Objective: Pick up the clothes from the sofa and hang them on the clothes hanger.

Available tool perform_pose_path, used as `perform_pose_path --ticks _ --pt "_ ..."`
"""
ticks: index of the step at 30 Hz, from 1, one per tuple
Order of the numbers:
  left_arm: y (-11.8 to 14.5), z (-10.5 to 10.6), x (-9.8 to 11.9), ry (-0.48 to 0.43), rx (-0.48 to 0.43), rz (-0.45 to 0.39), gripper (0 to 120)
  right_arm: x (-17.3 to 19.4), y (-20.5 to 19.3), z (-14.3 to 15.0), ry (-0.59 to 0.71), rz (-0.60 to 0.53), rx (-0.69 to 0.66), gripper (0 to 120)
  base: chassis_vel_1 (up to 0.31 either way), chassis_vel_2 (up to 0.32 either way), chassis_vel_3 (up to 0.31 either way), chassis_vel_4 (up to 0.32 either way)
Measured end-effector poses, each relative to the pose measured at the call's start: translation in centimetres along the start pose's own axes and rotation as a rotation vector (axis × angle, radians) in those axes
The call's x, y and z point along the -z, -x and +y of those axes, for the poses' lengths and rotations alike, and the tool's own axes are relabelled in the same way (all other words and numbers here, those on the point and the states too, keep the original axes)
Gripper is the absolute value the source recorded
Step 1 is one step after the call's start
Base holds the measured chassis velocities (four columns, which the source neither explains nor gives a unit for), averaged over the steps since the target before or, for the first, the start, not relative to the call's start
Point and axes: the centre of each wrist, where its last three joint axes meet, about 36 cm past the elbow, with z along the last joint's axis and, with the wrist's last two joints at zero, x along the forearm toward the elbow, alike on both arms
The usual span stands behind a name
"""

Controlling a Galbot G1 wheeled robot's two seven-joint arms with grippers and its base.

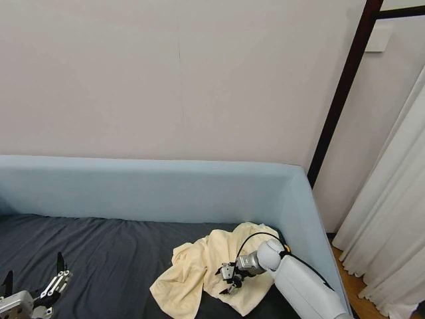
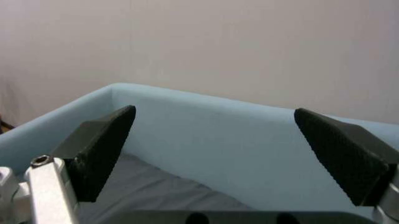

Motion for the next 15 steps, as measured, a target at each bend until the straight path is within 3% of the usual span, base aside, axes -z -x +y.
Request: perform_pose_path --ticks 15 --pt "0.24 0.03 -0.34 0.003 -0.006 0.005 100 0.25 0.11 -0.17 -0.071 0.068 -0.043 0 0.0 0.0 0.0 0.0"
